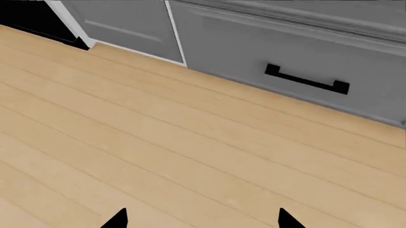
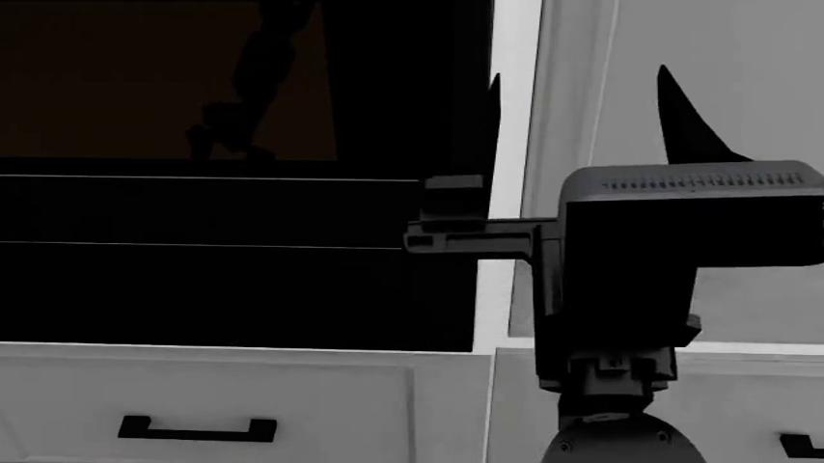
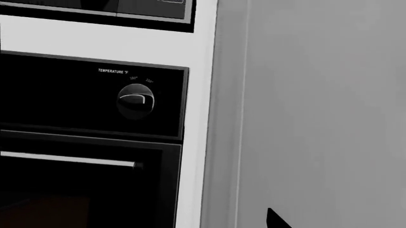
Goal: Press the stop button on the microwave
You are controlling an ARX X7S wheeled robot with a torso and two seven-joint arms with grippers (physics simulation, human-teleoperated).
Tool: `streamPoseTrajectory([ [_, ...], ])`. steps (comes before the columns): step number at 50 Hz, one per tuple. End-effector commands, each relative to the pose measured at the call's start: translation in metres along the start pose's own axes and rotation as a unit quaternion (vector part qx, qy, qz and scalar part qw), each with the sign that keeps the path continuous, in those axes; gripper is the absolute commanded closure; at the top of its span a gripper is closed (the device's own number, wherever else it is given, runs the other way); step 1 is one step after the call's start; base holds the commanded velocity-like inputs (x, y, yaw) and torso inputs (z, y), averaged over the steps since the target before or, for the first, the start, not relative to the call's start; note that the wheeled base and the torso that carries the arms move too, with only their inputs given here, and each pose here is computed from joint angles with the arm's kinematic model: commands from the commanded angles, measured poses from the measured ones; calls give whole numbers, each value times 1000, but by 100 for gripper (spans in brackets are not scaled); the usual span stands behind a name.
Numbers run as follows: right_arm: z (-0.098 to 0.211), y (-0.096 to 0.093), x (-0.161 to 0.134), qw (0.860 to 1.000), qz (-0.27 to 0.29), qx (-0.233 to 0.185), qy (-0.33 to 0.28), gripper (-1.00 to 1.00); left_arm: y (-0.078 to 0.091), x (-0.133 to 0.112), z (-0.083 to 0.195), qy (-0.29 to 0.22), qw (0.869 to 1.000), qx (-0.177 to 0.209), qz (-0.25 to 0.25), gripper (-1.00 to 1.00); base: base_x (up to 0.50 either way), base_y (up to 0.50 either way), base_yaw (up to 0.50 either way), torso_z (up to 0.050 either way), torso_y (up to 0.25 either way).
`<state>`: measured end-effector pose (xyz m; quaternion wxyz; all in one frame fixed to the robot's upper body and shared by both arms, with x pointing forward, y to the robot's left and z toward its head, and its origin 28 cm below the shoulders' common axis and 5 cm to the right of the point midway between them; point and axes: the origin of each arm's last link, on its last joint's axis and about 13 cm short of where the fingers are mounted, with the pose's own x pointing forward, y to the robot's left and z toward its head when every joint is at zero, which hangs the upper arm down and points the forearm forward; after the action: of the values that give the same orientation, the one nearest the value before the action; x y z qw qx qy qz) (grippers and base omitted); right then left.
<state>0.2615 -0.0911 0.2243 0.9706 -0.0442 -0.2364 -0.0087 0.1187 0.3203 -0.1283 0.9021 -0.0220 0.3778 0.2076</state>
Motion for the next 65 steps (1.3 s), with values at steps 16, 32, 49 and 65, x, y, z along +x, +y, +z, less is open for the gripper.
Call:
streamPoseTrajectory([
  [16,119,-4,100,998,-19,28,-59,-100,14,-27,-54,129,991,-7,23,-100,0,0,0,48,0],
  [32,143,7,158,999,-37,13,-32,-100,14,-27,-54,129,991,-7,23,-100,0,0,0,50,5],
  [49,184,13,202,997,-31,62,-14,-100,14,-27,-54,129,991,-7,23,-100,0,0,0,50,15],
  [65,199,34,216,997,-14,71,16,-100,14,-27,-54,129,991,-7,23,-100,0,0,0,50,15],
])
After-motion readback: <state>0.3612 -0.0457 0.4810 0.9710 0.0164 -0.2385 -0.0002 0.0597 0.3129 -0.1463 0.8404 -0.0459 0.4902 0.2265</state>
